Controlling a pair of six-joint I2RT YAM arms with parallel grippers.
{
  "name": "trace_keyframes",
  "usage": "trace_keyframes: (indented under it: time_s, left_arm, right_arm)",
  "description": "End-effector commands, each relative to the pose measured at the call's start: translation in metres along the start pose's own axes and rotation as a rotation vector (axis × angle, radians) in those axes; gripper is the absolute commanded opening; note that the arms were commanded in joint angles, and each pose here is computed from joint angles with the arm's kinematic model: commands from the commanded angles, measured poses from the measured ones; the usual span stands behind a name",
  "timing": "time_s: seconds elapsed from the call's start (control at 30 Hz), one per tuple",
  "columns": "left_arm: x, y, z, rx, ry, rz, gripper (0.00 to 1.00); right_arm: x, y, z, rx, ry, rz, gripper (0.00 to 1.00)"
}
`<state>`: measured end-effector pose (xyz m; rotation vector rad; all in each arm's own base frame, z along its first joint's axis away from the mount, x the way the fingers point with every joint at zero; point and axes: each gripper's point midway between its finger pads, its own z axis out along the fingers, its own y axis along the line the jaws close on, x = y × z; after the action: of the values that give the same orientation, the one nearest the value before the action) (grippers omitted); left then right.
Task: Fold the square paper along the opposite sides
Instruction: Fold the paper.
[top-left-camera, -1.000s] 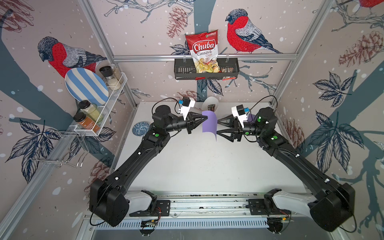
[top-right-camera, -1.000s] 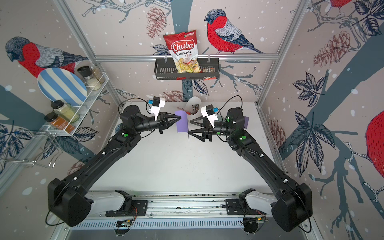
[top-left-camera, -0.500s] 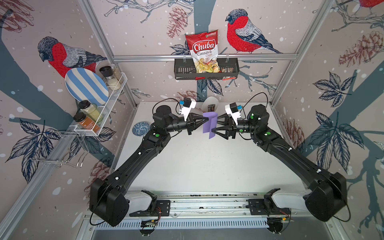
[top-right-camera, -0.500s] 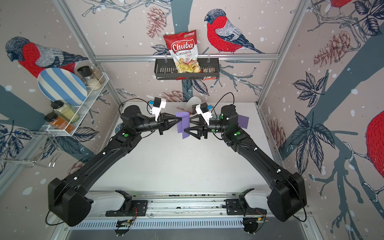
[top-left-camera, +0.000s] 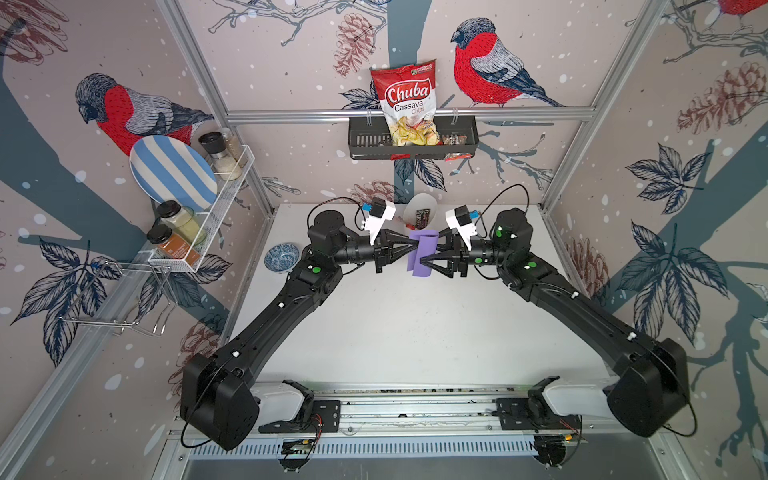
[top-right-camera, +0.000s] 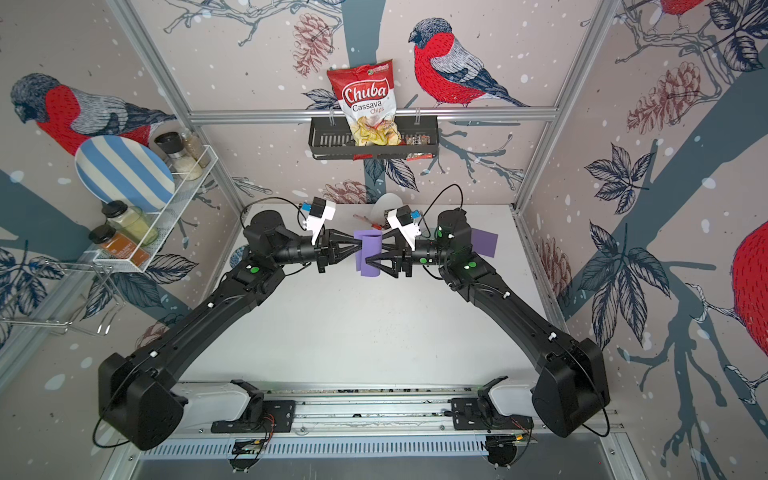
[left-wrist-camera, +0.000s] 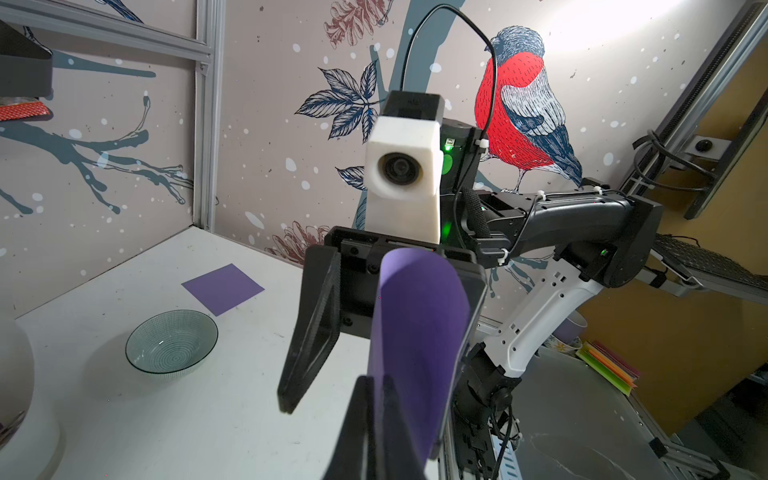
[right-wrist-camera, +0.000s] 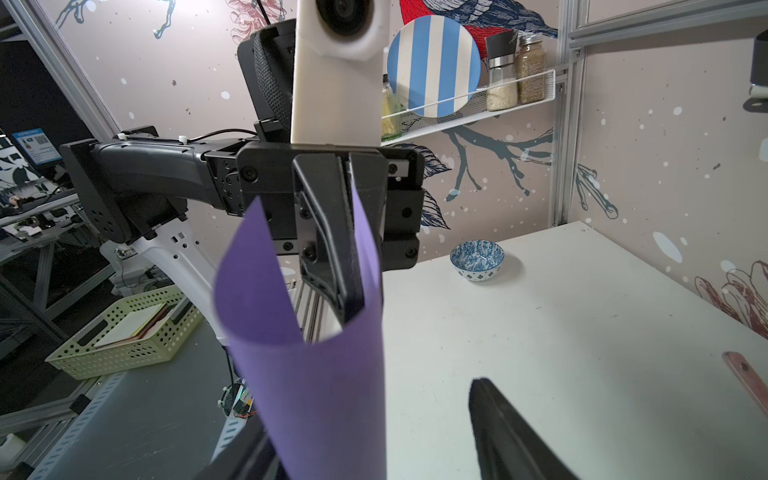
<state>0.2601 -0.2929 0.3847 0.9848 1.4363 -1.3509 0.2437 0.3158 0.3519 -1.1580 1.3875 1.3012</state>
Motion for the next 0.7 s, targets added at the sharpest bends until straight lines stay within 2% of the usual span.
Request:
trace_keyframes:
  time_s: [0.0, 0.67]
  left_arm:
    - [-0.0066, -0.0073, 0.0005, 0.035, -0.012, 0.030, 0.00]
    - [-0.0029, -0.0062, 0.0025, 0.044, -0.005, 0.022, 0.00]
  right_arm:
    - [-0.0023, 0.0022, 0.0018, -0.014, -0.005, -0.021, 0.66]
    - [0.0006, 0.0029, 0.0075, -0.030, 0.000, -0.016, 0.61]
